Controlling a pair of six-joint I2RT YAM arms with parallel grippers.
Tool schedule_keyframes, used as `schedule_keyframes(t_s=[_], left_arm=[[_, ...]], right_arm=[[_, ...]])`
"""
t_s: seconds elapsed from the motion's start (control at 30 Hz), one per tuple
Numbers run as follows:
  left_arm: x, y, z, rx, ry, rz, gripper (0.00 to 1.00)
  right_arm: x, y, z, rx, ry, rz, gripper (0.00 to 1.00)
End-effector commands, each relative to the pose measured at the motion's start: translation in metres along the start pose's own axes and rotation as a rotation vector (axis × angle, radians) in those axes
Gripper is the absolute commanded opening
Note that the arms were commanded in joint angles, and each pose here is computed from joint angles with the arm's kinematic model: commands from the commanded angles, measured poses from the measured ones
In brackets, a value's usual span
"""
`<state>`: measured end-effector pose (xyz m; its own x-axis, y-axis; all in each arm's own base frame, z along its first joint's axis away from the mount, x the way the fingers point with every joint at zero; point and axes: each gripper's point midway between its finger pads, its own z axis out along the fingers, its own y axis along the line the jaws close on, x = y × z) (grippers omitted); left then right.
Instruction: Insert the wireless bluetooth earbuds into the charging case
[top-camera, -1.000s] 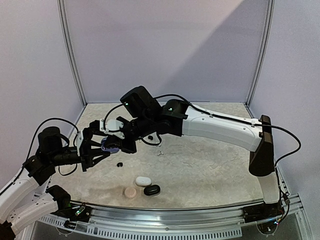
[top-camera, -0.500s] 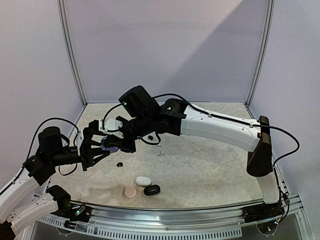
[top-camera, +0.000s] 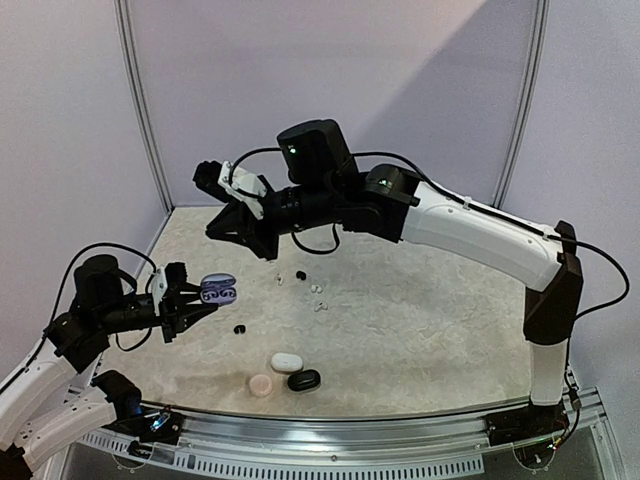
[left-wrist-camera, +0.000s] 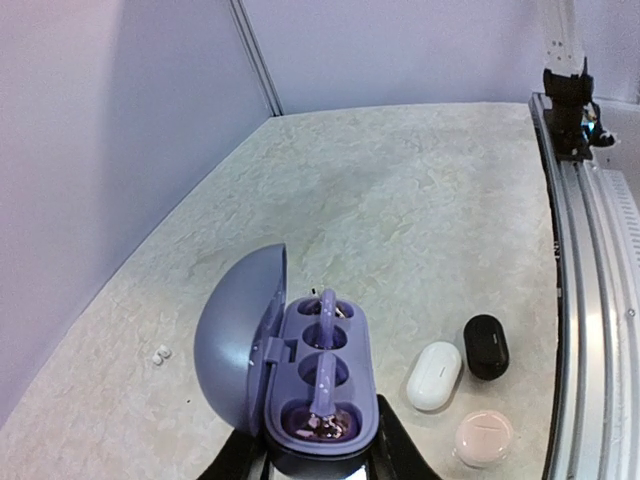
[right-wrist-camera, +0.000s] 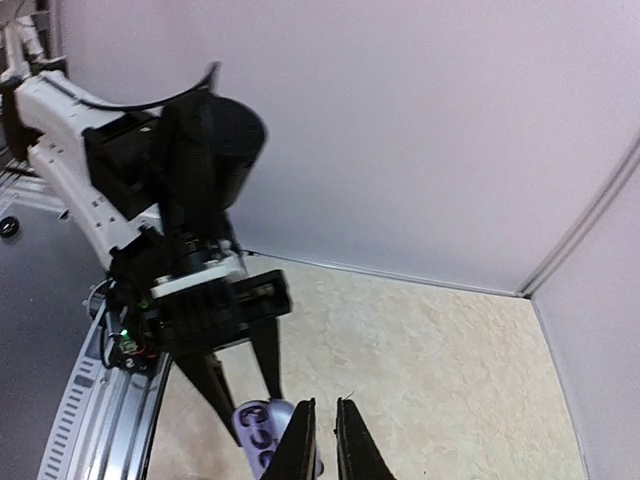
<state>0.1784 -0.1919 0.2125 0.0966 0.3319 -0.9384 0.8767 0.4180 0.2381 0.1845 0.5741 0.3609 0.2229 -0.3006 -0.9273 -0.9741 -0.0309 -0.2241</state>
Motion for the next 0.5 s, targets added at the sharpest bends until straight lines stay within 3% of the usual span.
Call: schedule_keyframes(t_s=[0.0, 0.2, 0.47], left_arm=[[-0.001, 0.000, -0.003, -0.012, 0.023, 0.173, 0.00], [-0.003, 0.009, -0.003, -0.054, 0.029, 0.281, 0.00], [-0.002, 0.020, -0.001, -0.105, 0.040, 0.243, 0.00]], right_arm=[[0.042, -0.036, 0.022, 0.172, 0.100, 0.118, 0.08], [0.074, -0.004, 0.049, 0.084, 0.183, 0.072, 0.08], [0.086, 0.046, 0.037, -0.098, 0.197, 0.023, 0.07]])
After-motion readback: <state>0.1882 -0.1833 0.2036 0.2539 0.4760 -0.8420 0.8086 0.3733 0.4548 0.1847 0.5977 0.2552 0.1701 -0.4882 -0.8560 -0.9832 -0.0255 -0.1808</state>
